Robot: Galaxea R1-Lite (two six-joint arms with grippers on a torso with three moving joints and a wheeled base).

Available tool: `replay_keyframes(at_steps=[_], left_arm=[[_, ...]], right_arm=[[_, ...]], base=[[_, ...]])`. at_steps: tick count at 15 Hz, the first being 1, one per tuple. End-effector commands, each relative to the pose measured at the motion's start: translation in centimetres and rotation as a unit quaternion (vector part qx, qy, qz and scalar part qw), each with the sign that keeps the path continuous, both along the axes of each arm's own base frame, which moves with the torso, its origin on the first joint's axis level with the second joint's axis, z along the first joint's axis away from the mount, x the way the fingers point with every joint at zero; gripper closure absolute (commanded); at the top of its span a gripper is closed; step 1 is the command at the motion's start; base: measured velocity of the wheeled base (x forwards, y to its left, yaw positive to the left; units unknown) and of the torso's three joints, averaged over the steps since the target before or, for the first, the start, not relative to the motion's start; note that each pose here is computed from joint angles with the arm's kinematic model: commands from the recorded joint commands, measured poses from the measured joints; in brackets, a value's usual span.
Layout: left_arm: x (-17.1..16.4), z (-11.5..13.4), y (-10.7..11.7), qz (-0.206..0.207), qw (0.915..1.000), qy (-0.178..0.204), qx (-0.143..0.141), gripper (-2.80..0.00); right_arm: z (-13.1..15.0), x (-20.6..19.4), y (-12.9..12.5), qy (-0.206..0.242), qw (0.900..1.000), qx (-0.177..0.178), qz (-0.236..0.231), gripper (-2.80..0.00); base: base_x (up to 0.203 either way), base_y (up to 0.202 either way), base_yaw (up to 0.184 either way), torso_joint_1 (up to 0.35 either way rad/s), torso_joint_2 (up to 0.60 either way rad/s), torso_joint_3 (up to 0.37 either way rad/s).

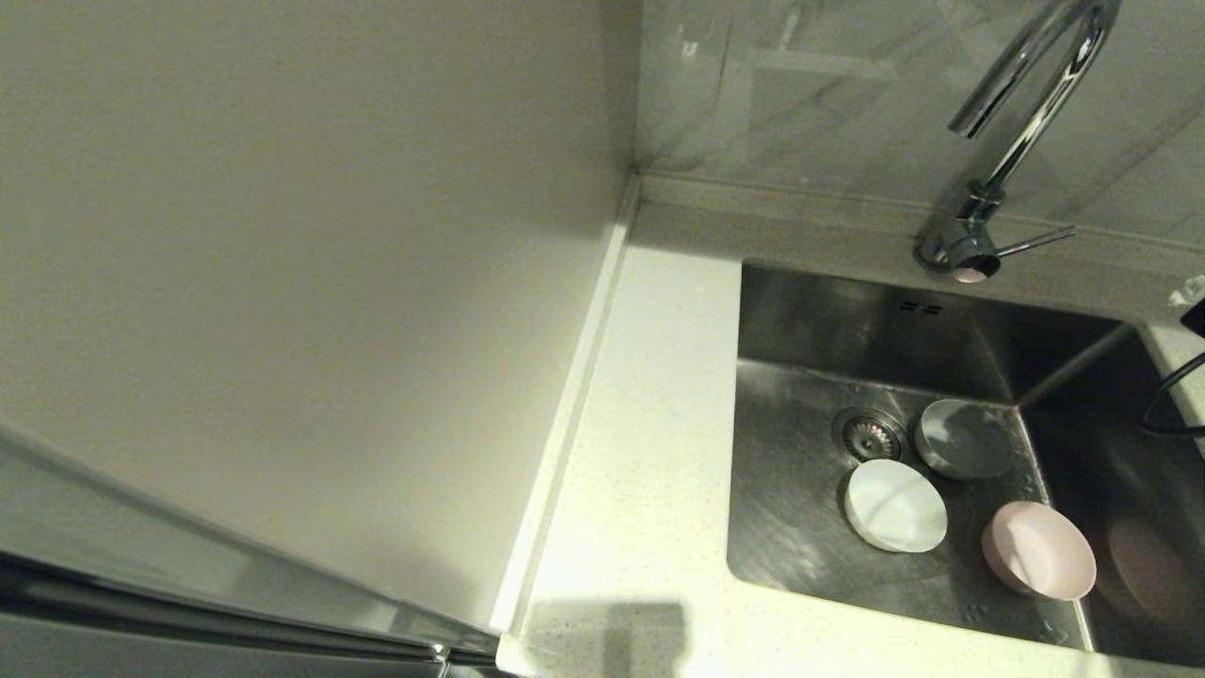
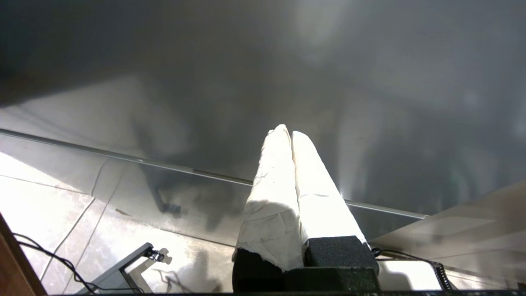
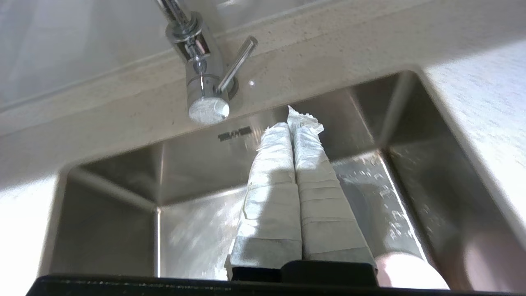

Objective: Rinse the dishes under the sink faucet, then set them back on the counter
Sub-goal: Put a bowl back to the table from the sink

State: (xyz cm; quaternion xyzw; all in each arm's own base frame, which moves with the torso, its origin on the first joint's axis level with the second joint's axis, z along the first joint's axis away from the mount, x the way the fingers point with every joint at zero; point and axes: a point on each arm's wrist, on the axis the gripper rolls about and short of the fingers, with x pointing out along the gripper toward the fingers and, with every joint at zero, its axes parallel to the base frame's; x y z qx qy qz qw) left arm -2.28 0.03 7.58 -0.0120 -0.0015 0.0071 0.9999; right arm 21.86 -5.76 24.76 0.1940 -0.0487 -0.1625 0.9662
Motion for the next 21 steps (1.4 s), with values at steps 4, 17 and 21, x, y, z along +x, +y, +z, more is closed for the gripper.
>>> replay_keyframes(at_steps=[4,17,21], left_arm=[[0.0,0.0,0.0,0.001,1.0,-0.002,0.0,0.0],[0.0,0.0,0.0,0.001,1.0,-0.002,0.001,0.0],[0.0,0.0,0.0,0.0,1.0,-0.002,0.0,0.0]], right_arm=[[1.1,-3.6,0.9,-0.035,0.999,-0.016,-0.002,0.0],[-3.8,-8.8,2.1,0.048,0.997,-0.057,-0.009,0.0],[-5.8,-12.6,3.1,0.176,0.975,-0.138,0.011,0.0]], base=[[0.0,0.0,0.0,0.0,0.0,0.0],[0.0,0.0,0.0,0.0,0.0,0.0],[0.0,0.0,0.0,0.0,0.0,0.0]])
